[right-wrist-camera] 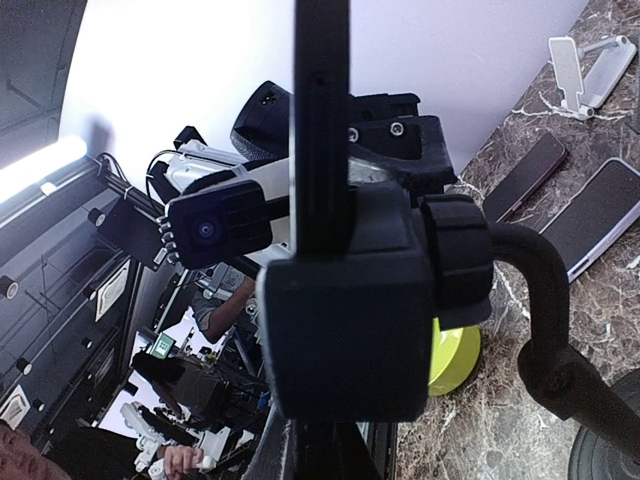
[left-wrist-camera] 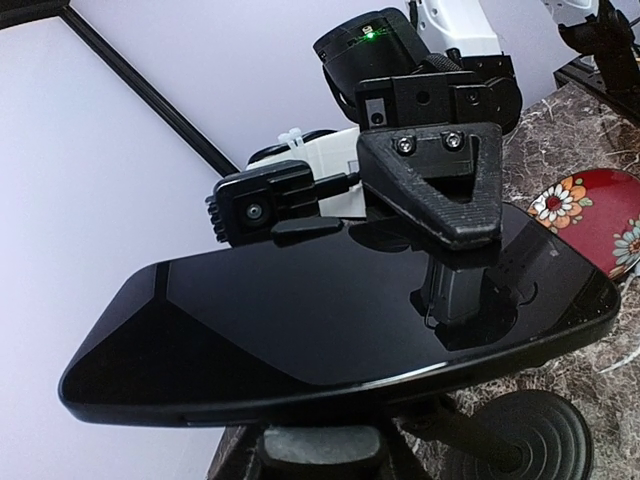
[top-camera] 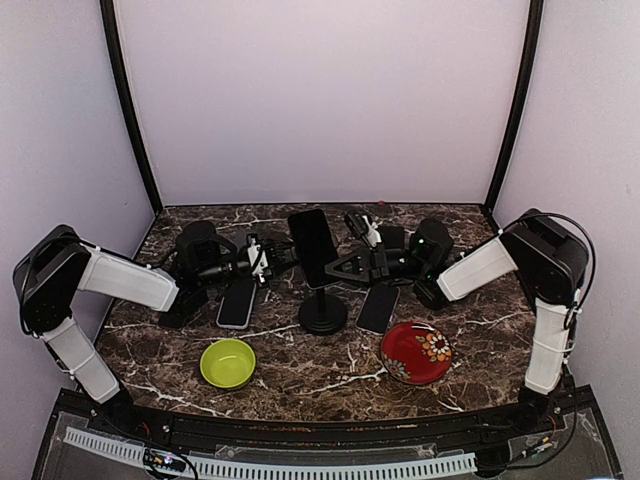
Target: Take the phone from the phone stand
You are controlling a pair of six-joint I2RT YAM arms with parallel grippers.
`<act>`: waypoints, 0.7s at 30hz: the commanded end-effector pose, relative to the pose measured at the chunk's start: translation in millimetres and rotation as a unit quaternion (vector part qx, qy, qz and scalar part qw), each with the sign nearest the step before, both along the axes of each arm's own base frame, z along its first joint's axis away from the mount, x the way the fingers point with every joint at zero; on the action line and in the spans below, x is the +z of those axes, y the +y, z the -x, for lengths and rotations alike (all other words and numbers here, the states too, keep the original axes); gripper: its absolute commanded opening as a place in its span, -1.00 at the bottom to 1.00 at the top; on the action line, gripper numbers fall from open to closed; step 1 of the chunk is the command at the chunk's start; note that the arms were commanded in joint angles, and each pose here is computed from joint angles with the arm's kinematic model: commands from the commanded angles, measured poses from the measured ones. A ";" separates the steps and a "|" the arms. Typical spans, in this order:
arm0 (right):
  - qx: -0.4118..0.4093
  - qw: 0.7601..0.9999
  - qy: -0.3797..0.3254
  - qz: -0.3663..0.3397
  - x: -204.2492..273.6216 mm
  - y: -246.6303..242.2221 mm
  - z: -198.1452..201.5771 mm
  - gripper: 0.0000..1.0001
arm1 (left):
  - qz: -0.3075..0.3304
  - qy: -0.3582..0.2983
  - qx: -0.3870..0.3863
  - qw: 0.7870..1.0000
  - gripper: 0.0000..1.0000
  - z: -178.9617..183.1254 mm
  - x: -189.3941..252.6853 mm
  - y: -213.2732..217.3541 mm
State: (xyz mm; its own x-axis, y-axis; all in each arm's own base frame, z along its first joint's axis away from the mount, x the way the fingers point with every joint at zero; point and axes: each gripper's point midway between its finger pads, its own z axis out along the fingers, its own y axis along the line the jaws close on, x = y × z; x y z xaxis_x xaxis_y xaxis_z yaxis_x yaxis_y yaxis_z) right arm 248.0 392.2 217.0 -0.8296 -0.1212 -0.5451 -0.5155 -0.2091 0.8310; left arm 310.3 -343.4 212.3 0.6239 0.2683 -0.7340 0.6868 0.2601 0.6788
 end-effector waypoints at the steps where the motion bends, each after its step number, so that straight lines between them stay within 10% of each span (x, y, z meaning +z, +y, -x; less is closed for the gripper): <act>1: -0.032 0.985 -0.131 -0.109 63.8 -14.6 -8.8 -1.00 | -0.007 0.004 0.063 0.998 -1.00 -27.2 -5.3 22.3; 21: 0.012 0.986 -0.107 -0.125 61.4 21.0 8.1 -1.00 | 0.011 -0.009 0.076 0.997 -1.00 -25.7 3.9 8.4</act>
State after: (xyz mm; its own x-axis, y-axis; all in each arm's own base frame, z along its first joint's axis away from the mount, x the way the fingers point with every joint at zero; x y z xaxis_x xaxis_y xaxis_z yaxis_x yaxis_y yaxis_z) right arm 250.8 416.5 244.0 -0.7700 -0.0658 -0.6346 -0.5875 -0.3147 0.7455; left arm 329.3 -339.3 208.2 0.5888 0.3340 -0.7360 0.6533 0.3395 0.6767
